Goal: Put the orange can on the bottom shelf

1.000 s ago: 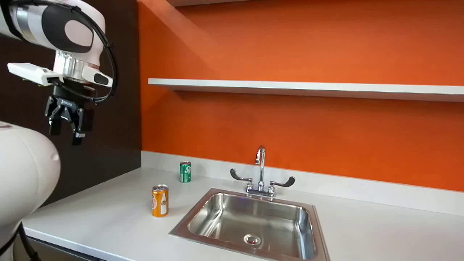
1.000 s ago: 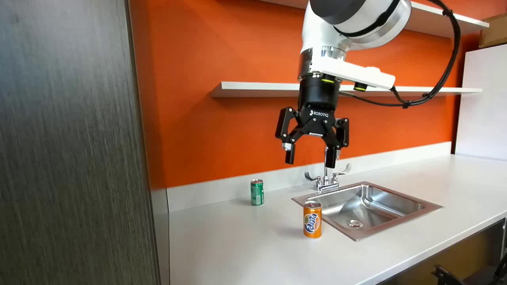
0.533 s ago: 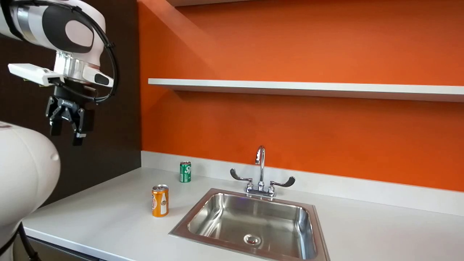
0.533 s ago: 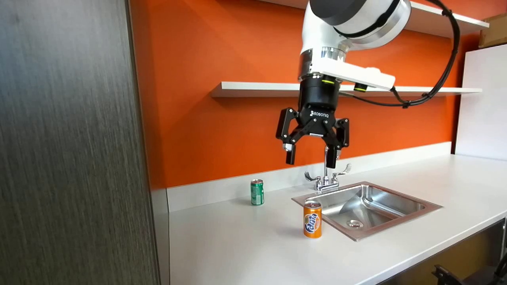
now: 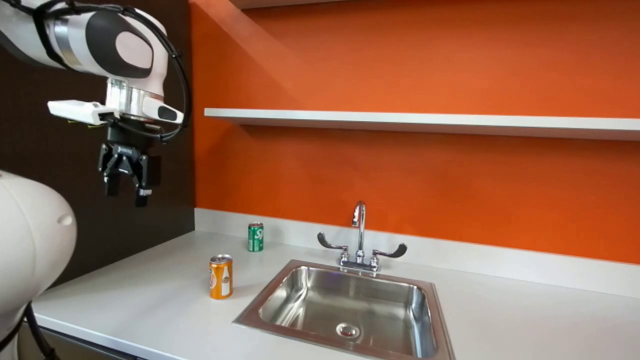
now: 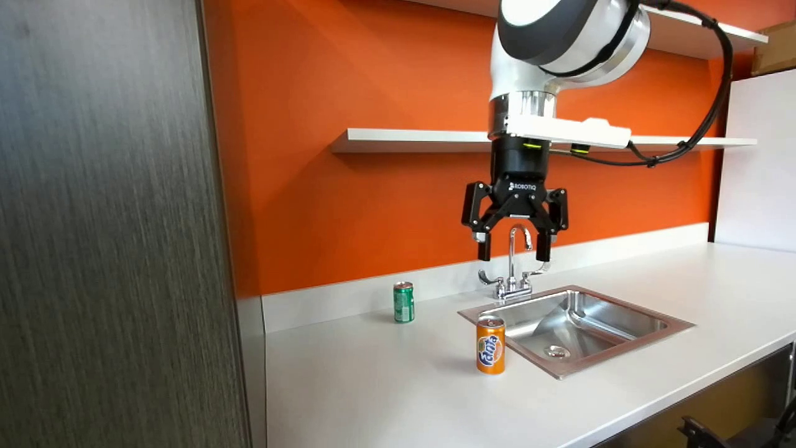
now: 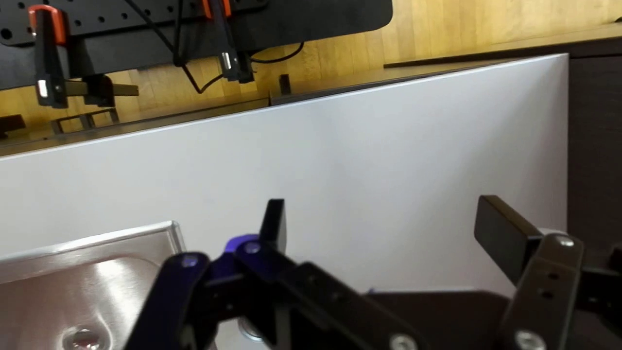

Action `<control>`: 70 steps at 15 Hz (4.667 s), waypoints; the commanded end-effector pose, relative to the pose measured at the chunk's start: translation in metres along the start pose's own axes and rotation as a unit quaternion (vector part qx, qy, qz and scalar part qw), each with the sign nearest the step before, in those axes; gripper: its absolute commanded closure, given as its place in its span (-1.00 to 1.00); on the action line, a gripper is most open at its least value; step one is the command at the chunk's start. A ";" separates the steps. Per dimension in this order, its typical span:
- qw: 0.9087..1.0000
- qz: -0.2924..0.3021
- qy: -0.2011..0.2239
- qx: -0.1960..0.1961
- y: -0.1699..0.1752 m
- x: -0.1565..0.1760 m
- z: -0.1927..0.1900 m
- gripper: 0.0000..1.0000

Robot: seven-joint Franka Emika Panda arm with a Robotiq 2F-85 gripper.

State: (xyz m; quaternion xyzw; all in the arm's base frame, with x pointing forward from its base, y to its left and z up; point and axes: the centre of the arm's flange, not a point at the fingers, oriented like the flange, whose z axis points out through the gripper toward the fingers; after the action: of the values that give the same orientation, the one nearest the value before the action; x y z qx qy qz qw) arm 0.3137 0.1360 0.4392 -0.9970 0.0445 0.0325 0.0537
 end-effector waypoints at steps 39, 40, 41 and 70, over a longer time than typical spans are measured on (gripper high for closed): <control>0.996 0.054 0.064 -0.012 0.084 0.087 0.228 -1.00; 0.996 0.055 0.074 -0.008 0.084 0.088 0.229 -1.00; 0.994 0.061 0.086 -0.009 0.085 0.089 0.229 -1.00; 0.973 0.079 0.216 0.016 0.082 0.121 0.199 0.23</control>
State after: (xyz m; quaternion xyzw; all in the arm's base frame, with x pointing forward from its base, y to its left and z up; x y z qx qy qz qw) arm 0.4107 0.0614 0.2191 -0.9753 0.1241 -0.1759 0.0503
